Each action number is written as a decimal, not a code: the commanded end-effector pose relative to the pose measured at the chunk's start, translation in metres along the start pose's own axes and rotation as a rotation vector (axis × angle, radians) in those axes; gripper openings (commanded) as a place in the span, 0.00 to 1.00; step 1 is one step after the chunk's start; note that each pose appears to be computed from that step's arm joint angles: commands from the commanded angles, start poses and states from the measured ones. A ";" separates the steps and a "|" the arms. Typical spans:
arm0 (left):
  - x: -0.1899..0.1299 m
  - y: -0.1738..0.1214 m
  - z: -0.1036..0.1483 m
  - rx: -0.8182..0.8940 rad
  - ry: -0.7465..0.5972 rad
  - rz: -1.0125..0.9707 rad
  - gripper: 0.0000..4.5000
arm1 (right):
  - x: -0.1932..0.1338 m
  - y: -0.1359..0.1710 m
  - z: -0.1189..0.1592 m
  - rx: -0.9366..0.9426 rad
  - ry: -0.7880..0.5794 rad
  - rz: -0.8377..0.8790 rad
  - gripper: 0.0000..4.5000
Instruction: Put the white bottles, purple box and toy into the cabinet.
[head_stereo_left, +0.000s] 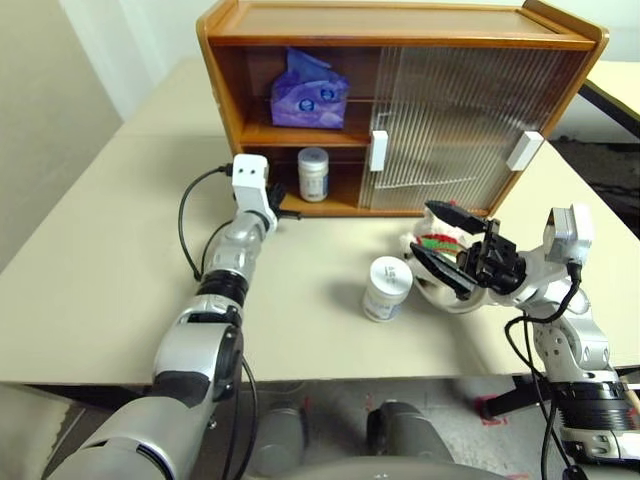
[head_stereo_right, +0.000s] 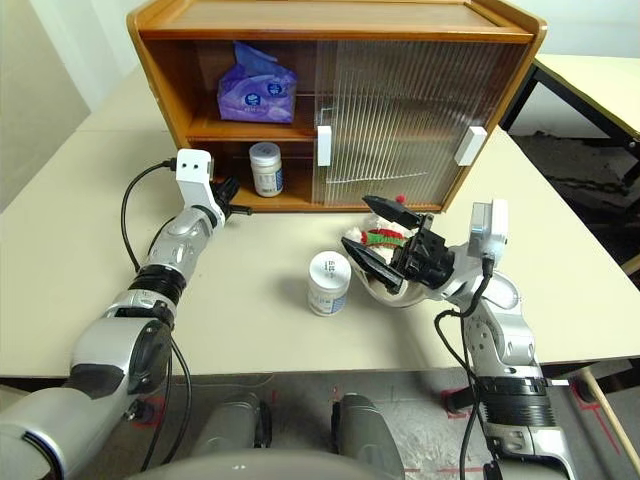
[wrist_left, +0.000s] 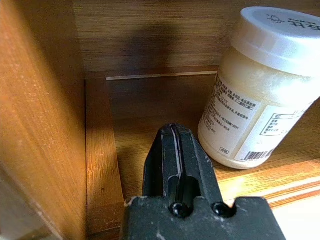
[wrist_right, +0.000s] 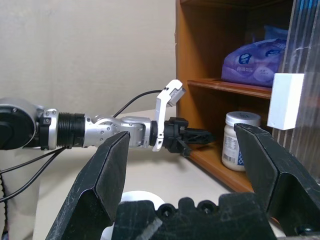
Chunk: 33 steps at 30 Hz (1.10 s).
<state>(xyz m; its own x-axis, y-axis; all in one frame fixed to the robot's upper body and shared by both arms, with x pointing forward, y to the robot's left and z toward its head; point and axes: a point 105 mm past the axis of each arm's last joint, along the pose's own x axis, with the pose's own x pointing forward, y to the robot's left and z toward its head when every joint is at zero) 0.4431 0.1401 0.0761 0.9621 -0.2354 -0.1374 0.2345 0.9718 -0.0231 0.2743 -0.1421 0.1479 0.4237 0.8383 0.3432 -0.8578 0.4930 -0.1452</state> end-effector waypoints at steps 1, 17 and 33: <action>0.008 -0.014 0.010 0.037 -0.014 -0.041 0.00 | 0.000 0.003 -0.001 -0.004 0.011 0.004 1.00; 0.021 -0.060 0.022 0.095 0.012 -0.208 0.00 | 0.003 0.005 -0.001 -0.008 0.013 0.013 1.00; 0.019 -0.085 0.011 0.117 0.034 -0.284 0.00 | 0.002 0.007 -0.002 -0.001 0.013 0.007 1.00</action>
<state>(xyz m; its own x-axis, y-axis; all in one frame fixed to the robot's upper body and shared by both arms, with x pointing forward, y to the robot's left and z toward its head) 0.4460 0.0545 0.0908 0.8586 -0.4851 -0.1657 0.4968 0.8671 0.0356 0.2712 -0.1384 0.1432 0.4308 0.8398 0.3303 -0.8598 0.4931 -0.1324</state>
